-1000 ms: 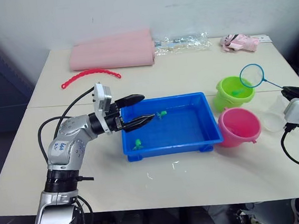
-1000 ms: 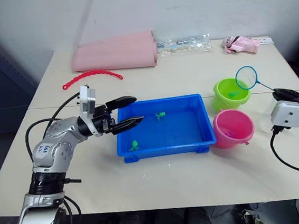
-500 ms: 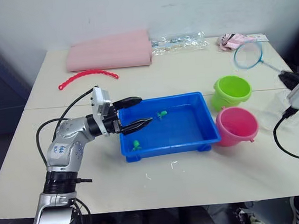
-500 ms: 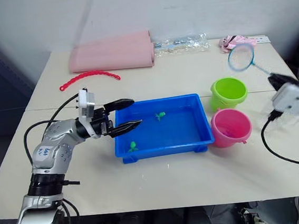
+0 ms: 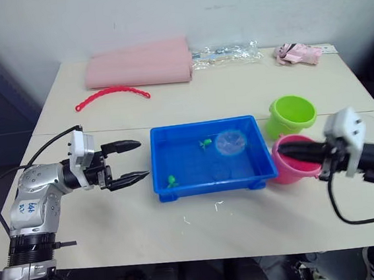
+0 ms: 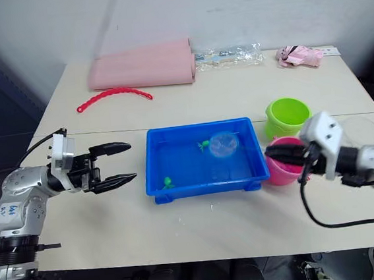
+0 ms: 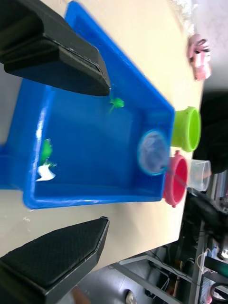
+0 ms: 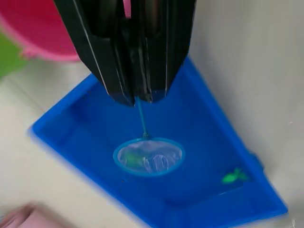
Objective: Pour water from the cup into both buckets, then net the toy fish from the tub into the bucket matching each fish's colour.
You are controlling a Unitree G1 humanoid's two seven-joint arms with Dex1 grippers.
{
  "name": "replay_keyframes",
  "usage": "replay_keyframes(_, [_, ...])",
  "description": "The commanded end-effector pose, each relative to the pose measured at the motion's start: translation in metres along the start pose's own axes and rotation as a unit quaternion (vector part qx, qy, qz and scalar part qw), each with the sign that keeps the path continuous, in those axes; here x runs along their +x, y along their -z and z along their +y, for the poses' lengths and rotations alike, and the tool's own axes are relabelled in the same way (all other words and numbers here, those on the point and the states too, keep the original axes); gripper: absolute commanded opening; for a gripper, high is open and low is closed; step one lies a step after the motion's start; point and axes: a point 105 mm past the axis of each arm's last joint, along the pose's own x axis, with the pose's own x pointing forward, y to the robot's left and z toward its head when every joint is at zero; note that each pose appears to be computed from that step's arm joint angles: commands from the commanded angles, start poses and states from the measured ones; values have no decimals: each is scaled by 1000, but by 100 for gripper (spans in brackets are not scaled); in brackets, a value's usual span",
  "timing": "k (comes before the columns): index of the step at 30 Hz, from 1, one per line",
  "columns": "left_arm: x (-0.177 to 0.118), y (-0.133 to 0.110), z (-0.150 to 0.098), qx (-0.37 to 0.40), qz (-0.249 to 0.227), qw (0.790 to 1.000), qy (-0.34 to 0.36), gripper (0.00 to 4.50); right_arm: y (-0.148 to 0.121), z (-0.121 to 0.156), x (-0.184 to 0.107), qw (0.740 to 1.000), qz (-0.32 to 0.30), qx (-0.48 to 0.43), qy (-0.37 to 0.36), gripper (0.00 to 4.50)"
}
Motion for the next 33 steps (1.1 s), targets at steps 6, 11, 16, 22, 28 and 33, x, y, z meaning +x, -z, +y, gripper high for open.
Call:
replay_keyframes(6, [12, -14, -2, 17, -25, 1000, -1, 442, -2, -2, 41, 1000, 14, 4, 15, 0])
replay_keyframes(11, [17, -13, -1, 17, -23, 1000, 5, 442, -17, -18, 69, 998, -27, 0, 58, 0])
replay_keyframes(16, [18, -9, -3, 10, -22, 1000, 6, 442, -13, -21, 77, 996, -46, -16, 74, 0])
replay_keyframes(22, [19, -8, -4, 7, -22, 1000, 7, 442, -14, -15, 69, 993, -78, -59, 71, 0])
replay_keyframes(28, [22, -11, -11, -13, -27, 999, 33, 442, -8, -6, 52, 989, -103, -76, 74, 0])
replay_keyframes(33, [29, -19, -10, -9, -39, 998, 43, 442, -13, 3, 39, 988, -129, -67, 58, 0])
